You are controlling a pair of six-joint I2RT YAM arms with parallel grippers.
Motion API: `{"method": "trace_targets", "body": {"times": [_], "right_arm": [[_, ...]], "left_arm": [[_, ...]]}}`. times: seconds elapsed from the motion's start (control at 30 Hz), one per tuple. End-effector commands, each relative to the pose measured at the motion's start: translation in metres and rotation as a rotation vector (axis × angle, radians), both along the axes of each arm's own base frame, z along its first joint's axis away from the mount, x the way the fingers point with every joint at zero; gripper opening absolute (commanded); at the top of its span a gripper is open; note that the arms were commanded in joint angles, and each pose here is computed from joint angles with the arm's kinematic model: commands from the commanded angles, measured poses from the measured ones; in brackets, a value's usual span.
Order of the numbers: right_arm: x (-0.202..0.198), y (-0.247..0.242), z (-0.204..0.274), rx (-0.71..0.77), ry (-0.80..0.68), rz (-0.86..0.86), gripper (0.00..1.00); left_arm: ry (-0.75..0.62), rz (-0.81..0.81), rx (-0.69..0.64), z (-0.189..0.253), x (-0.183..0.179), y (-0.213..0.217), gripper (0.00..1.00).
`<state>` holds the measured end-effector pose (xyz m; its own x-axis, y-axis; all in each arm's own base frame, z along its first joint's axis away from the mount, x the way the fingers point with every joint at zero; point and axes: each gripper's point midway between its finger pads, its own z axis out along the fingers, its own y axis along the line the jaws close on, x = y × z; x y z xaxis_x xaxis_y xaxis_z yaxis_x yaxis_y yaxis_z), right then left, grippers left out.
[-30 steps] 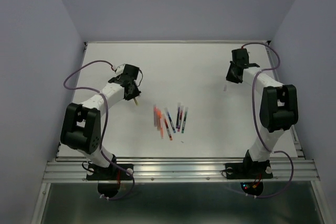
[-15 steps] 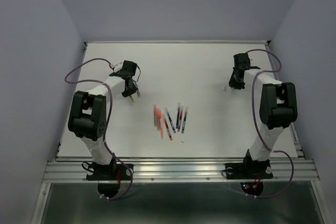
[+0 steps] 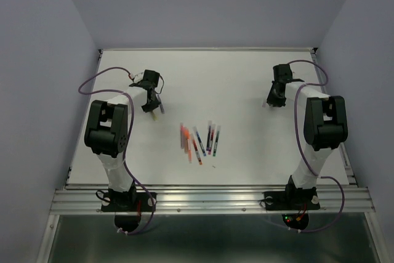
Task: Open the pen caps
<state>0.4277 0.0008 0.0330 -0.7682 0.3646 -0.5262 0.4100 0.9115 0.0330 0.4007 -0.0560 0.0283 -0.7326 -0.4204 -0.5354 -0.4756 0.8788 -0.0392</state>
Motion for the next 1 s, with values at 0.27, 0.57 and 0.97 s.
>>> {"method": "trace_targets", "body": {"times": [0.27, 0.57, 0.97], "right_arm": [[-0.005, 0.002, -0.005, 0.021, 0.025, -0.011, 0.35], [-0.005, 0.001, -0.001, 0.019, 0.019, -0.013, 0.37], [0.010, -0.001, 0.051, 0.011, -0.108, -0.017, 0.45]], "left_arm": [[-0.044, -0.007, 0.001, 0.013, 0.018, -0.001, 0.16], [-0.045, -0.005, -0.009, 0.015, 0.014, -0.002, 0.44], [-0.116, -0.012, -0.036, 0.050, 0.018, -0.005, 0.48]]}}
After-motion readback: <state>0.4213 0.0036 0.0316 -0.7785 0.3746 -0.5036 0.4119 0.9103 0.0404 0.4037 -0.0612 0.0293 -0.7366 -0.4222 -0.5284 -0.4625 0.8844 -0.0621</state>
